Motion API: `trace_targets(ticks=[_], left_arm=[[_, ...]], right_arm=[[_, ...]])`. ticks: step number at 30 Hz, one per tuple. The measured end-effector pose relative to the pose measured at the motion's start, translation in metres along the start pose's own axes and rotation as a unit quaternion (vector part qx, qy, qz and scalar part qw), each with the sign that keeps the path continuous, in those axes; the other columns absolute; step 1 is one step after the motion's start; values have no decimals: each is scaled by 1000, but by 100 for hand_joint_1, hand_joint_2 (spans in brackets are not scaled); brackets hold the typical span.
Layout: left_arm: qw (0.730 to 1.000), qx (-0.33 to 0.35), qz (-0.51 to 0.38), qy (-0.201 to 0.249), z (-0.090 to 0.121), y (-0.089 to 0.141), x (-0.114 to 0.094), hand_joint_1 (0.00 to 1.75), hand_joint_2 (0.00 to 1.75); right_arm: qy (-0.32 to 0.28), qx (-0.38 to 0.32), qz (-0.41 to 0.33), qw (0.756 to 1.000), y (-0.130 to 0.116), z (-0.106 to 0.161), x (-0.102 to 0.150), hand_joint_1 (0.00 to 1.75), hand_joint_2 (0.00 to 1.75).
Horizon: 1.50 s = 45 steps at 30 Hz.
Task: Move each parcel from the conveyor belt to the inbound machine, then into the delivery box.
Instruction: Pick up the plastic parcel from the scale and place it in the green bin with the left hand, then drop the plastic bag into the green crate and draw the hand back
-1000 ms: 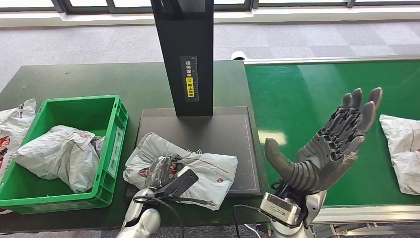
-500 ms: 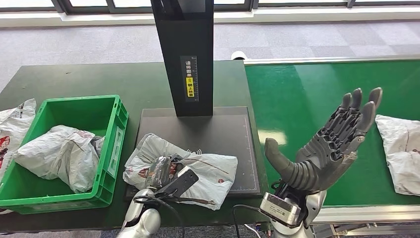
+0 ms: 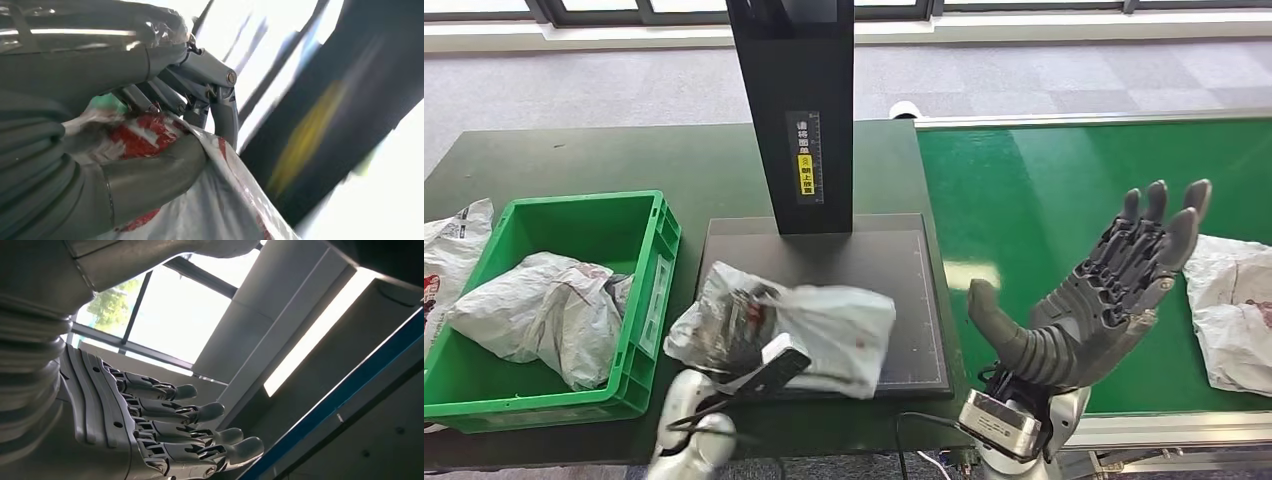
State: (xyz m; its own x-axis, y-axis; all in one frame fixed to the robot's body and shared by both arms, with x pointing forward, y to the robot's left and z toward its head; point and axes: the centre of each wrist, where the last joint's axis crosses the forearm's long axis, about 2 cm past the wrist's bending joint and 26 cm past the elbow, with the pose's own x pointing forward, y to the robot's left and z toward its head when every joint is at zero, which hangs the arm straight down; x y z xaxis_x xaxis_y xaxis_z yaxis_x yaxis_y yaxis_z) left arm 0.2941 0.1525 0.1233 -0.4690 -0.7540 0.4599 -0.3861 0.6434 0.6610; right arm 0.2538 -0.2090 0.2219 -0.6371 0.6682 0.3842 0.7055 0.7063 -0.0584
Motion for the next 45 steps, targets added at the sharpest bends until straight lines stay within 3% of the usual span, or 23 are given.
trace_targets(ticks=[2,4,8,13,22,28,38,45], left_arm=[[984,154,-66,-55,-48,56,-1,175,175],[963,241,-98,-66,-71,97,0,175,175],[939,311,-131,-64,-75,138,5,175,175],[922,351,-150,-68,-75,163,15,175,175],[914,366,-161,-67,-75,173,19,175,175],[920,343,-189,-18,-73,167,3,175,175],[930,276,-222,100,-70,146,-63,175,175],[919,211,-275,186,-61,138,-115,175,175]], right_arm=[[3,-4,6,1000,-4,0,-2,0,175],[4,-6,9,1000,-5,0,-4,0,175],[3,-9,13,1000,-8,-1,-4,0,175],[4,-14,13,1000,-9,-2,-4,0,175],[6,-17,16,1000,-12,-3,-6,0,175],[7,-21,18,1000,-14,-3,-6,0,175],[8,-22,18,1000,-16,-3,-6,0,175],[12,-20,18,1000,-17,1,-5,0,175]])
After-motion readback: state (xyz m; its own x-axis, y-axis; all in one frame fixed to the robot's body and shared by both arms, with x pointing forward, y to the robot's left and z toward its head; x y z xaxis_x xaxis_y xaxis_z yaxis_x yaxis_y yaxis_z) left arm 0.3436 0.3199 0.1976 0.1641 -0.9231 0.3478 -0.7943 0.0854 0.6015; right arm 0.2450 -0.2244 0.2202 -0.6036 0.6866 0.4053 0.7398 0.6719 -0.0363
